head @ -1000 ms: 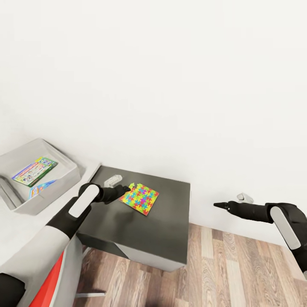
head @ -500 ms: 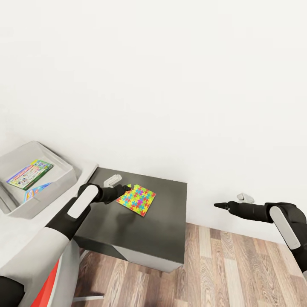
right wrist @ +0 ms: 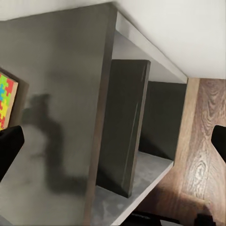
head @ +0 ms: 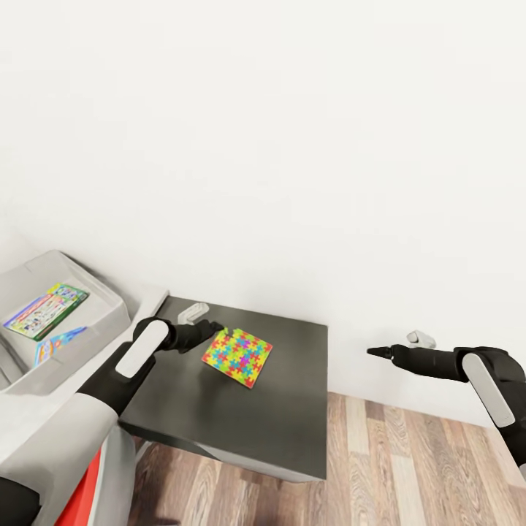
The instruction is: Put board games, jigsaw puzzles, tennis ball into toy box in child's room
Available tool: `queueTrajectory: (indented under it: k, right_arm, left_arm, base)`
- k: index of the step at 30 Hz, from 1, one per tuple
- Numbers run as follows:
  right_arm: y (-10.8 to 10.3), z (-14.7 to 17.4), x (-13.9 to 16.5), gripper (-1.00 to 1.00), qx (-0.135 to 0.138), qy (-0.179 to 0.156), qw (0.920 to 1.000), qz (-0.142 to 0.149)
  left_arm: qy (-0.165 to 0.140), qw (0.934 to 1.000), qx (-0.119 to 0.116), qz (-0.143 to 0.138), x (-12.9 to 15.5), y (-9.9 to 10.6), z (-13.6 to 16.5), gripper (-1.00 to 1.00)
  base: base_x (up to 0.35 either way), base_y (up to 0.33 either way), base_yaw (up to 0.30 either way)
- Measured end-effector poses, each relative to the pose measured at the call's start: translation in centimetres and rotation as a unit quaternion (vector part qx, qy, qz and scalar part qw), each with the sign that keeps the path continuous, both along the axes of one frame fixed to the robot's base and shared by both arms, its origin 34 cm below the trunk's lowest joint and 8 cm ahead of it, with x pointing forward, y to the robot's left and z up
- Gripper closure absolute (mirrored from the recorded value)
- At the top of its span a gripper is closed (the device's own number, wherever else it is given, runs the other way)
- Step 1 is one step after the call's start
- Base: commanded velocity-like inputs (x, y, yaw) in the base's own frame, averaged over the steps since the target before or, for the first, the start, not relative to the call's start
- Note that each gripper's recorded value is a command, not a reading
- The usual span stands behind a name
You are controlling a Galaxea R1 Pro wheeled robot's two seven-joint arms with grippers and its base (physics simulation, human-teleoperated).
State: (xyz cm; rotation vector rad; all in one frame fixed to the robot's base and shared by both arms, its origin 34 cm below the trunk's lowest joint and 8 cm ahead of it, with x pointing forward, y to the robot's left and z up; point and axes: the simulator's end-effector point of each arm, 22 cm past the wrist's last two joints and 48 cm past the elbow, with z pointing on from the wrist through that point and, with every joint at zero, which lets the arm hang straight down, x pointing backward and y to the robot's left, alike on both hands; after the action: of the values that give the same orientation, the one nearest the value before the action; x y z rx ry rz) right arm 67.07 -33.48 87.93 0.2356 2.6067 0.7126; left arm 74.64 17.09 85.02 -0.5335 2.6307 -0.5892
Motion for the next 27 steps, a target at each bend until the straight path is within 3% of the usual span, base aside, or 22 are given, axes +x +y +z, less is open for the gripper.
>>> queueTrajectory:
  k: [27]
  right_arm:
    - [-0.01, -0.09, -0.01, -1.00, -0.001, 0.001, 1.0000, 0.000]
  left_arm:
    - [0.003, 1.0000, 0.000, 0.000, -0.34, 0.02, -0.33, -1.00]
  base:
    - [0.021, 0.008, 0.000]
